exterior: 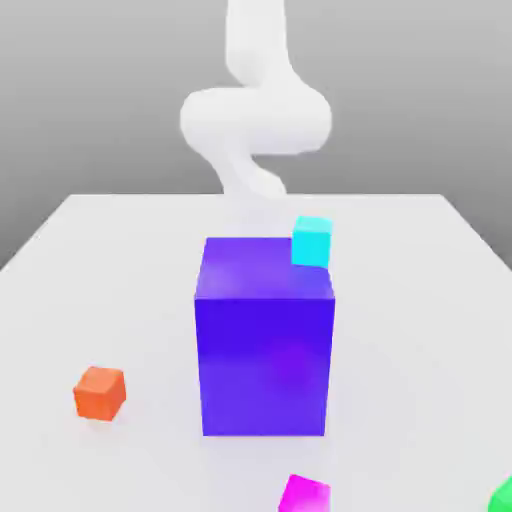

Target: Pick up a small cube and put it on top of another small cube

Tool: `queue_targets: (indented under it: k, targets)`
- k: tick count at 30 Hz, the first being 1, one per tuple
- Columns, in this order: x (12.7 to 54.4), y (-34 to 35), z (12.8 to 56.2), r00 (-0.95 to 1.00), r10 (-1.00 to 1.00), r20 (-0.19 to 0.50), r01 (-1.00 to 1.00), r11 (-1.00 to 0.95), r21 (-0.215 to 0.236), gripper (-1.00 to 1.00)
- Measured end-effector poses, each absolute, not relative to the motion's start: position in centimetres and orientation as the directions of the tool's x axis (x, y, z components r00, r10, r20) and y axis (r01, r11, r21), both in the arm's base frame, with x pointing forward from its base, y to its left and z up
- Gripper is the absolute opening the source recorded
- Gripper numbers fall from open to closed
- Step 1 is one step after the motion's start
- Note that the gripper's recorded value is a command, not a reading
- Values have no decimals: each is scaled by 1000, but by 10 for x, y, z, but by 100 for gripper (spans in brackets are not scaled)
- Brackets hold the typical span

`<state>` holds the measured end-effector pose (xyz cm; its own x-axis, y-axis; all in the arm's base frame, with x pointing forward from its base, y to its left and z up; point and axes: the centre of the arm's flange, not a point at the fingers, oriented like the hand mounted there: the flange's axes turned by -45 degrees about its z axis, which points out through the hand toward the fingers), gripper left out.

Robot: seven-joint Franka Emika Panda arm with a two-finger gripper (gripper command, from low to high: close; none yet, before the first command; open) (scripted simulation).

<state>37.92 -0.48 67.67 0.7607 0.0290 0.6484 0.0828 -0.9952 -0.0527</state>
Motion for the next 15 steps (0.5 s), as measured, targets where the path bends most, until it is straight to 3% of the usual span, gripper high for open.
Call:
queue_targets:
  k: [7,15]
  targets:
    - [457,3,563,869,187,458,299,-936,-186,0]
    - [503,31,425,885,368,285,449,-836,-316,0]
